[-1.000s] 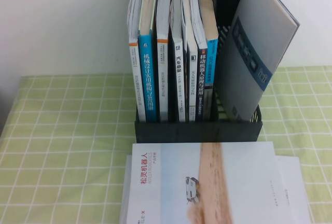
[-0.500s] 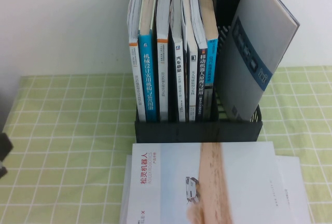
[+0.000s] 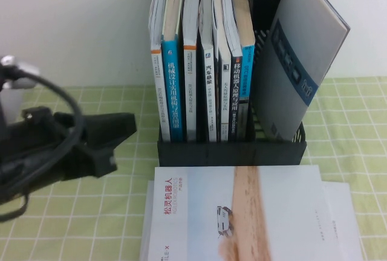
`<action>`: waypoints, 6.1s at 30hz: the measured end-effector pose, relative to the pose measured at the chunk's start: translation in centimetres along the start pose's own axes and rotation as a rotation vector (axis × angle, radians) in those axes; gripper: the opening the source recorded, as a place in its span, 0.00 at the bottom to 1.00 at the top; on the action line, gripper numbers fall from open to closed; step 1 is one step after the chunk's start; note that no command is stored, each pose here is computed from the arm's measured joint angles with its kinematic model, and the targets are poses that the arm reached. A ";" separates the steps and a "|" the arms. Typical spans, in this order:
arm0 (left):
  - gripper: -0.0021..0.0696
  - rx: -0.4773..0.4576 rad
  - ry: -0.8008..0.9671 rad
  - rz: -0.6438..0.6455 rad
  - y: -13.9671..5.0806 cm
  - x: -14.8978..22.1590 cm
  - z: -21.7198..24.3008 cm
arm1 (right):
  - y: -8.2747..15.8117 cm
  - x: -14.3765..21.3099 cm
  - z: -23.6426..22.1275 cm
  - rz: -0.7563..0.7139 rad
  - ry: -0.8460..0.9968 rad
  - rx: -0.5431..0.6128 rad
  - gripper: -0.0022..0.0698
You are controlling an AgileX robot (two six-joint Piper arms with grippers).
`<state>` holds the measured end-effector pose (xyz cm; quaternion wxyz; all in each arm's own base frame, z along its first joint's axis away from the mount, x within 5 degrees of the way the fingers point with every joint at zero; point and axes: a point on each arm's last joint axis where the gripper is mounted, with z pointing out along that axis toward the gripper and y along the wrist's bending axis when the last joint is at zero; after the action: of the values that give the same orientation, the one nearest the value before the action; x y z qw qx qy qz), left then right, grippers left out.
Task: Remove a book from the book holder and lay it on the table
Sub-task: Hold the bookshelf, then pick up the right side book from the book shelf, then place the picked book on the book
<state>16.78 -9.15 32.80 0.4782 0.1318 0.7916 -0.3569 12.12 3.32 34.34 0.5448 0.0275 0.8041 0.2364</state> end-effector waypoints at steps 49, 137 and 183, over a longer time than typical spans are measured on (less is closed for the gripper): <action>0.02 0.287 0.174 0.225 -1.0 -4.9 26.6 | -2.6 -2.5 18.5 -0.327 0.063 -0.252 0.37; 0.03 -0.194 0.284 0.107 -0.2 -10.7 -3.2 | 11.9 -2.2 8.8 -1.171 0.477 -0.526 0.04; 0.03 -0.170 0.418 0.075 0.0 -5.6 -2.2 | 19.3 16.6 16.3 -1.502 0.914 -0.643 0.73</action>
<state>18.16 -6.90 38.26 0.3261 0.1912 0.8953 -0.2357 15.80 31.19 23.17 0.1675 -0.7469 0.6432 0.0214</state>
